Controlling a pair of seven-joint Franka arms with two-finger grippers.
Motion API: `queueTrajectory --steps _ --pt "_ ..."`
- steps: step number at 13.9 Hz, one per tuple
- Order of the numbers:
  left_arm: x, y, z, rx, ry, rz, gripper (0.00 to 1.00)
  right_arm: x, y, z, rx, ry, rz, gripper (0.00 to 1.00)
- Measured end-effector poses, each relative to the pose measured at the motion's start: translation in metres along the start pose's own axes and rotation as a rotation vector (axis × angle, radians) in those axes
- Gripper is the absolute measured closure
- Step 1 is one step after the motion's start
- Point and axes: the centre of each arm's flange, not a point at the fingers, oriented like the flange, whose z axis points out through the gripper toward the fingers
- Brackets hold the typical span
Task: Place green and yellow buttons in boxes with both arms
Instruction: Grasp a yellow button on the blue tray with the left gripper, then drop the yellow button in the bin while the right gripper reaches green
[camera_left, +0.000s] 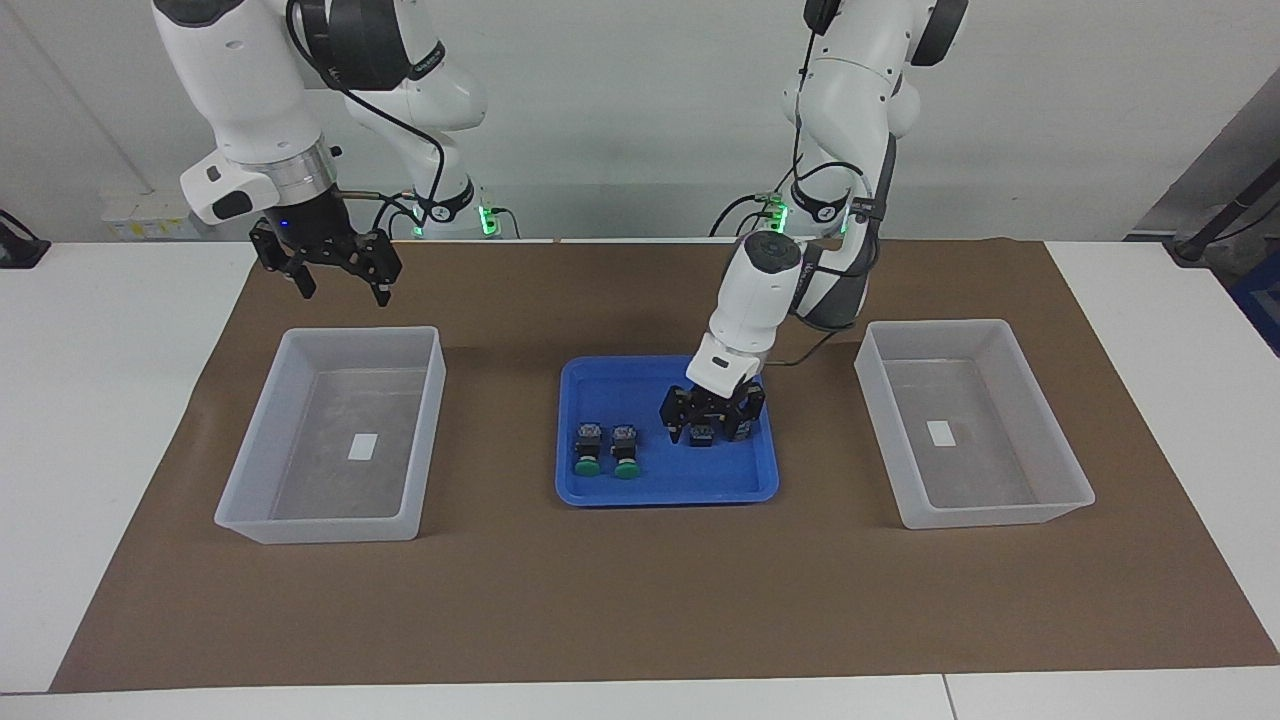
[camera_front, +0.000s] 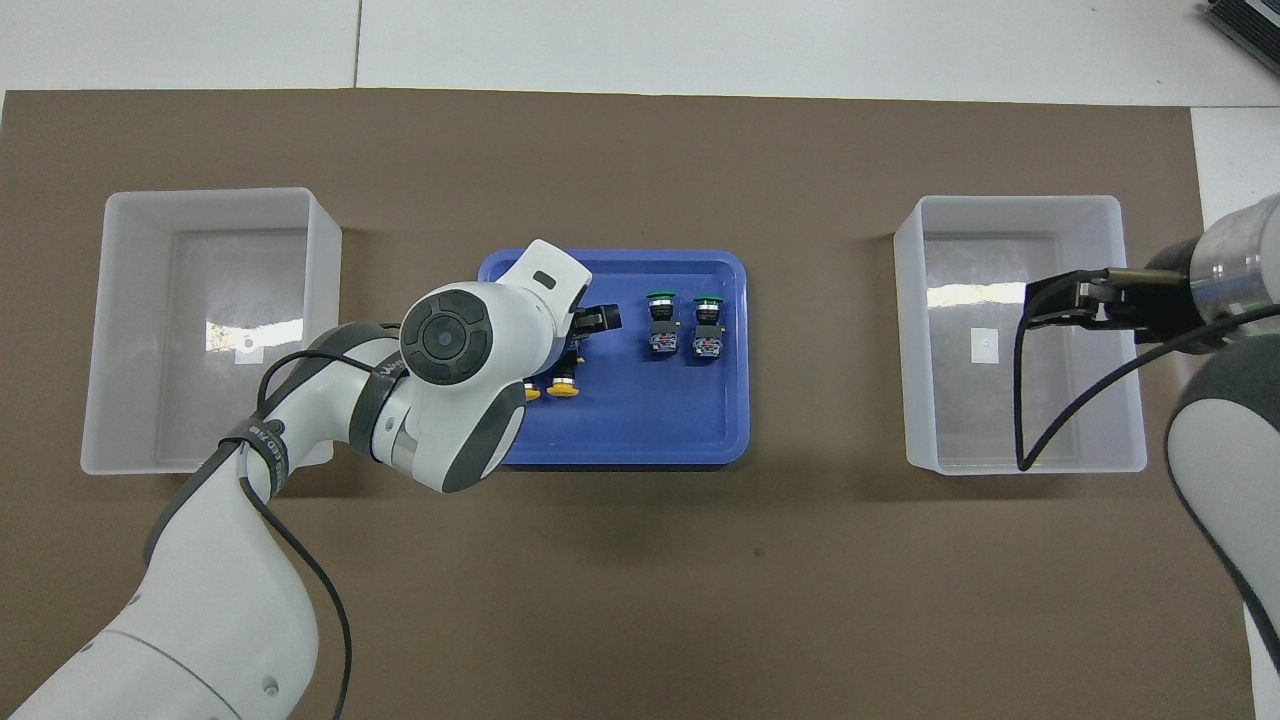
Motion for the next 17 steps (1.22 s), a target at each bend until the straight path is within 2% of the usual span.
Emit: queueTrajectory --steps 3,4,5,6,7,8,9,11,12,17 --pt "-0.003 0.0 0.008 0.004 -0.009 0.002 0.0 0.0 0.0 0.0 0.0 0.0 0.0 0.0" --pt "-0.005 -0.001 0.011 0.007 -0.014 0.004 0.06 0.0 0.0 0.0 0.0 -0.001 0.0 0.0" --pt "-0.008 -0.001 0.014 0.011 -0.02 0.006 0.06 0.0 0.0 0.001 0.0 -0.001 0.0 0.0" --pt "-0.011 0.001 0.015 0.011 -0.022 0.012 0.11 0.0 0.0 0.001 0.0 -0.001 0.0 0.0" --pt "-0.012 0.003 0.014 0.01 -0.022 0.017 0.21 0.0 0.0 0.001 0.0 -0.001 0.0 0.0" --pt "-0.013 0.004 0.014 0.01 -0.023 0.018 0.21 0.0 0.0 0.001 0.0 -0.001 0.0 0.0" --pt "-0.013 0.004 0.014 0.01 -0.023 0.018 0.28 0.0 0.0 0.001 0.0 -0.001 0.0 0.0" --pt "-0.013 0.003 0.015 0.012 -0.024 0.018 0.54 0.0 0.0 0.001 0.0 -0.002 0.0 0.0" --pt "-0.013 0.003 0.014 0.011 -0.023 0.018 0.57 0.0 0.0 0.001 -0.001 -0.003 0.0 0.0" --pt "-0.01 0.005 0.011 0.017 -0.028 0.017 0.57 0.001 -0.004 0.002 0.004 0.011 -0.007 0.0"
